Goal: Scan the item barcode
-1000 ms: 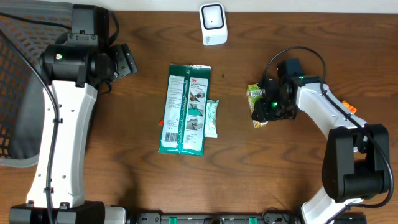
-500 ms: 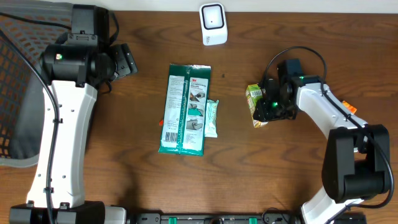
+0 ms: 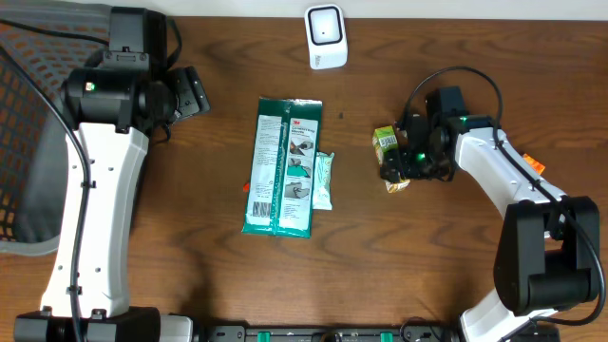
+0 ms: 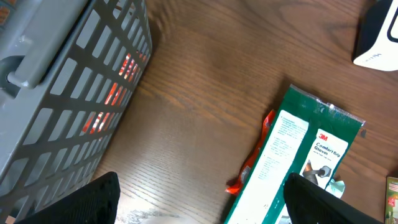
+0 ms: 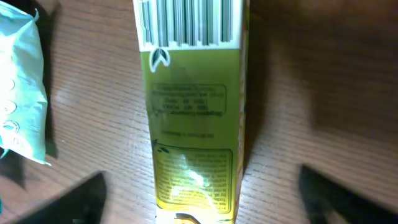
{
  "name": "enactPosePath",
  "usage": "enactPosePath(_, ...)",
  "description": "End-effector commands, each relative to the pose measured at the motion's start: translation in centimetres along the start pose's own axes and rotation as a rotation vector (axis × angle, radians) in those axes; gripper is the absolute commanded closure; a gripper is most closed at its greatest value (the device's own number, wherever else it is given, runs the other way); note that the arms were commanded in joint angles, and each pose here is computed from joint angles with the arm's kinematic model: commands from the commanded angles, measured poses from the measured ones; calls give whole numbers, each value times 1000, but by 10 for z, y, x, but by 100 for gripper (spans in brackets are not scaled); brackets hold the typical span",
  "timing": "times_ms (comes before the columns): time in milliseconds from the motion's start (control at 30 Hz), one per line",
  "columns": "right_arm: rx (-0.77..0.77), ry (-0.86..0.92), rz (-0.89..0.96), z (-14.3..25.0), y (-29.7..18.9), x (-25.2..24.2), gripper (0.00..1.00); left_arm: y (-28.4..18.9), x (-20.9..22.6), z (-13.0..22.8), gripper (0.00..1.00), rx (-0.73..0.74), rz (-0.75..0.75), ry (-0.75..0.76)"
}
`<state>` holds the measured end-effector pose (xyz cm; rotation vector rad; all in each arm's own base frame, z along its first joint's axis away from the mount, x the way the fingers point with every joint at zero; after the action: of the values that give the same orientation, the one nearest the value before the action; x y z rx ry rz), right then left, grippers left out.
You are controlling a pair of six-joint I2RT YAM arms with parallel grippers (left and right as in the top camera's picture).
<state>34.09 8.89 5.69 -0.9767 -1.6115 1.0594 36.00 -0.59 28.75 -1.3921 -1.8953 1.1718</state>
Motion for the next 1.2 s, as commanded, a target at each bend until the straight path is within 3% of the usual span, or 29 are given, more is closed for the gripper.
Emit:
enactPosePath(0,-25,-13,5,-3,-6,4,1,0,3,-2,15,-4,-14,15)
enactPosePath(200,-50,-18,6,-9,-7,3,2,0,3,-2,15,-4,-14,15)
enactPosePath(333,-65,-10,4,-13,-10,4,26,0,3,-2,15,-4,-14,15)
enactPosePath(533,-67,7,17,-14,-11,4,33,0,3,-2,15,-4,-14,15)
enactPosePath(1167,-62,-101,197,-16,-1,21,37,0,3,-2,15,-4,-14,15)
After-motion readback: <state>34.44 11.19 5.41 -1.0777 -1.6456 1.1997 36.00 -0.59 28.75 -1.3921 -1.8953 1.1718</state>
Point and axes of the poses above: each gripper's point midway between its finger pads, its own y axis out along the fingers, its own x axis along the line the jaws close on, z = x × y, the point moved 2 cm from there along -y, back along the fingers, and after that the axes turned 1 degree about -y, right-handed, at the moved point
